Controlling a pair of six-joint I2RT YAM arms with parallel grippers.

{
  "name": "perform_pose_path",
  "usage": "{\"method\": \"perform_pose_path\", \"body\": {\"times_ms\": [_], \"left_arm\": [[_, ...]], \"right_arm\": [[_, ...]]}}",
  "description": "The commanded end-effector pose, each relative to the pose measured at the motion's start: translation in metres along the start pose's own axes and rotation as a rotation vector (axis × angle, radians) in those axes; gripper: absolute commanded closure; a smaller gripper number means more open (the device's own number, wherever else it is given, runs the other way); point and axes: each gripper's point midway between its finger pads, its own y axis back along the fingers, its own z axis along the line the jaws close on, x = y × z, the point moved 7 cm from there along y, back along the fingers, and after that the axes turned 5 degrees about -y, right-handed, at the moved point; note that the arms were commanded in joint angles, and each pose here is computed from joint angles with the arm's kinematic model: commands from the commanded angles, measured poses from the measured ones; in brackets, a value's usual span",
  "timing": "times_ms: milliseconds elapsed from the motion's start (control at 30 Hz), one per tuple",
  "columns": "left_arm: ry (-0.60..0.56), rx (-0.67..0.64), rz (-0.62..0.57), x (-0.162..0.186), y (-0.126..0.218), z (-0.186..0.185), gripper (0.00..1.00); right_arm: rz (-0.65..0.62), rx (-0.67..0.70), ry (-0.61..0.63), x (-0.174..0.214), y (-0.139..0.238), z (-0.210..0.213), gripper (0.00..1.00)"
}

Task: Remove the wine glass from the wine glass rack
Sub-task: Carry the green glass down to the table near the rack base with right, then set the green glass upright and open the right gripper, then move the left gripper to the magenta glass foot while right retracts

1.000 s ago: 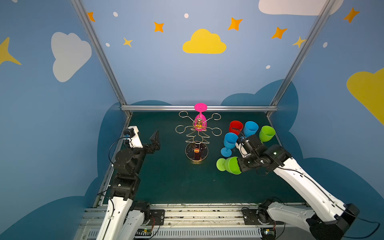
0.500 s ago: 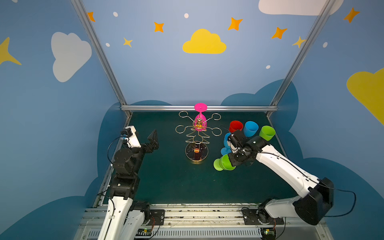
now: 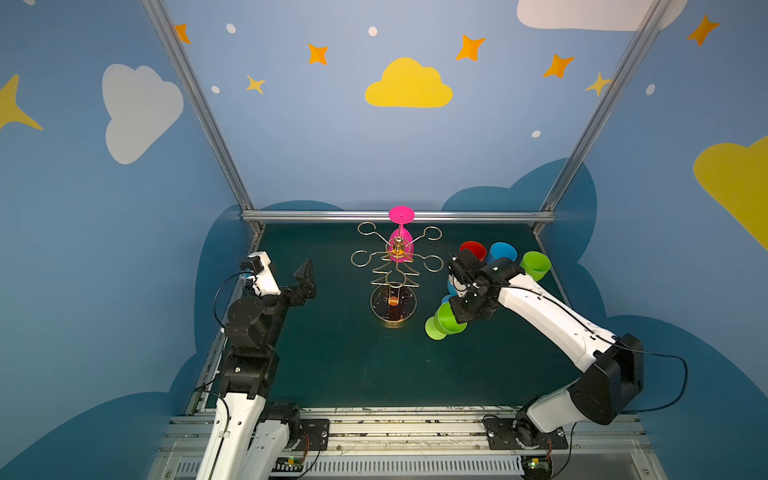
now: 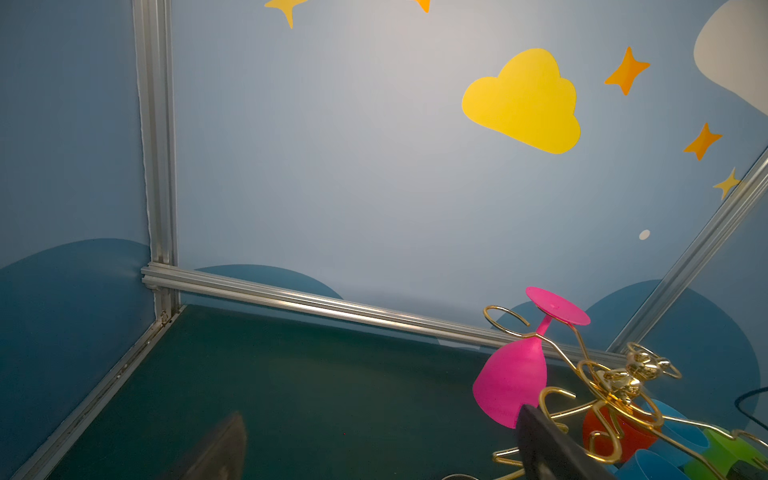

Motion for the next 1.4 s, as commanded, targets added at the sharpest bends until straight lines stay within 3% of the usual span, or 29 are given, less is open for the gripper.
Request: {"method": "perform_pose_path", "body": {"times_ms": [0,433,633,767,867,967,1200,1367], "left_arm": [[0.008,-0.003,0.013,0.005,0.0,0.002,0.0],[0.01,-0.012,0.006,0.004,-0.001,0.003,0.0],[0.009,0.001,-0.004,-0.001,-0.003,0.001,0.01],[0.037,0.038,0.005,-0.007,-0.009,-0.004,0.01],[0.079,0.093,0.049,-0.011,-0.021,-0.01,0.02],[0.122,0.153,0.121,-0.019,-0.038,-0.018,0.03],[0.23,0.422,0.342,-0.051,-0.099,-0.049,0.15],[0.308,0.543,0.496,-0.056,-0.152,-0.061,0.24]], "right_arm": [[0.024,-0.031,-0.01,-0.002,-0.003,0.006,0.94],[-0.145,-0.121,-0.022,-0.011,0.037,0.006,0.7],[-0.328,-0.211,0.007,-0.004,0.068,0.003,0.53],[-0.538,-0.271,-0.045,0.008,0.093,-0.007,0.44],[-0.756,-0.338,-0.032,0.024,0.113,-0.016,0.32],[-0.867,-0.343,-0.063,0.042,0.131,-0.03,0.26],[-0.88,-0.308,-0.063,0.064,0.138,-0.044,0.24],[-0.873,-0.303,-0.06,0.074,0.132,-0.047,0.23]]}}
